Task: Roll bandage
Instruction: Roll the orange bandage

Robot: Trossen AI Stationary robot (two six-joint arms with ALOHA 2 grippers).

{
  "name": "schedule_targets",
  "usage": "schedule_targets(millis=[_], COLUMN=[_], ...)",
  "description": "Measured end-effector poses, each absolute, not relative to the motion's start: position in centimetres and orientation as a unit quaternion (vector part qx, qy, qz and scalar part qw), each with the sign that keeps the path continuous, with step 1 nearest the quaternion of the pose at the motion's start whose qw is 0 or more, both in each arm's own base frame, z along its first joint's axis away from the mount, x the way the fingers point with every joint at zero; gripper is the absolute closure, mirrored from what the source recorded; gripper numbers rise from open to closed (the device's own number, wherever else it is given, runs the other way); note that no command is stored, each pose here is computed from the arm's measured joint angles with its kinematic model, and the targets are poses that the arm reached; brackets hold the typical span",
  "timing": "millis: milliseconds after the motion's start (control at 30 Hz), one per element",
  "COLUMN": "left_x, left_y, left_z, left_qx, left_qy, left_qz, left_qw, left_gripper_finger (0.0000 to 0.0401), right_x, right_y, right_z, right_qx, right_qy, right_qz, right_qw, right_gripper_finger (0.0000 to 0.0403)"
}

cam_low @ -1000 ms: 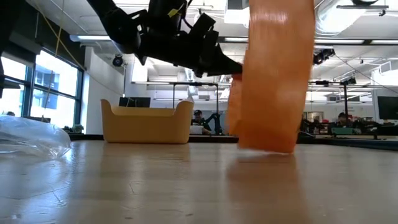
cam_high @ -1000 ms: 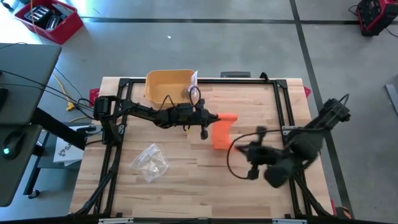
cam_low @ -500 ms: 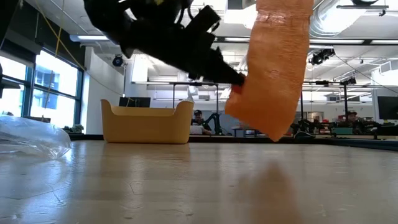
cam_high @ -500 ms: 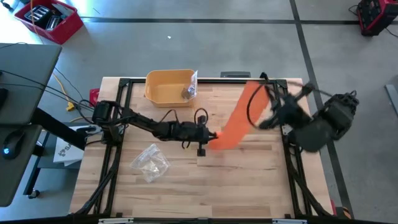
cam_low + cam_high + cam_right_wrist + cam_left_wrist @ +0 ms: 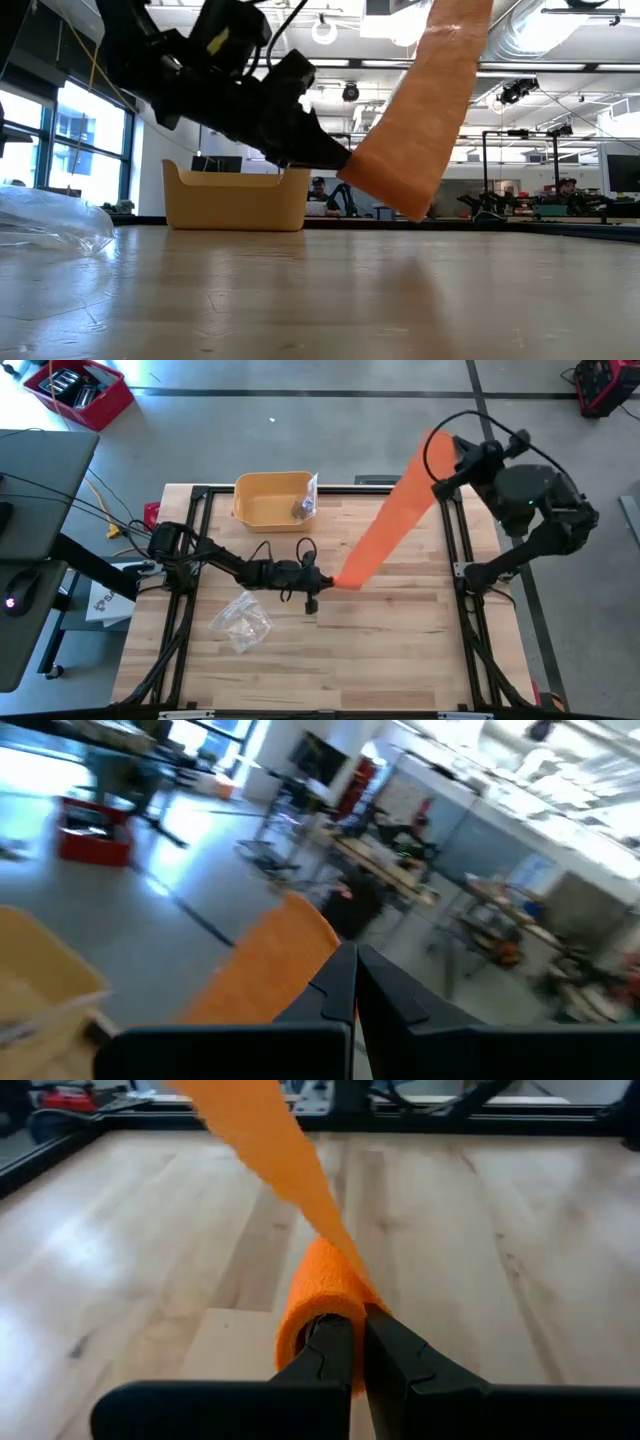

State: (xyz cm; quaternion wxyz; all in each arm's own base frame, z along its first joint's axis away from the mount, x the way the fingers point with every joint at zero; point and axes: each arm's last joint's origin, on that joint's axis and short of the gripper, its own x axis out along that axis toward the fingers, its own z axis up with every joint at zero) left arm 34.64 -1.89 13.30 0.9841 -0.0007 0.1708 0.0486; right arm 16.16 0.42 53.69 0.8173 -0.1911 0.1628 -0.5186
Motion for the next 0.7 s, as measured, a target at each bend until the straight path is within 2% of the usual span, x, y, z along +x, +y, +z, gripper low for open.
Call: schedule_targets(millis=[167, 433, 533, 700], left_x=[35.1, 35.5, 35.4, 35.3], left_y=[-0.8, -3.2, -4.1, -4.9], left_z=[12.5, 11.4, 12.0, 12.1], left_qx=[-0.033, -0.064, -0.064, -0.063], left_qy=[0.181, 0.192, 0.184, 0.186], left_qz=[0.01, -0.088, -0.103, -0.117], left_qw=[0.983, 0.975, 0.976, 0.974], left_gripper_finger=[0.0398, 0.0398, 0.0398, 0.0398], right_x=[19.0, 20.8, 20.3, 20.0], right_y=[1.0, -1.9, -3.9, -7.1], right_z=[55.2, 57.7, 57.5, 55.4], right_qx=[-0.218, -0.289, -0.288, -0.262], right_qy=[0.129, 0.128, 0.14, 0.172], right_qz=[-0.473, -0.554, -0.574, -0.548], right_qw=[0.844, 0.77, 0.753, 0.776], right_gripper_finger=[0.0403, 0.0403, 0.0403, 0.0403])
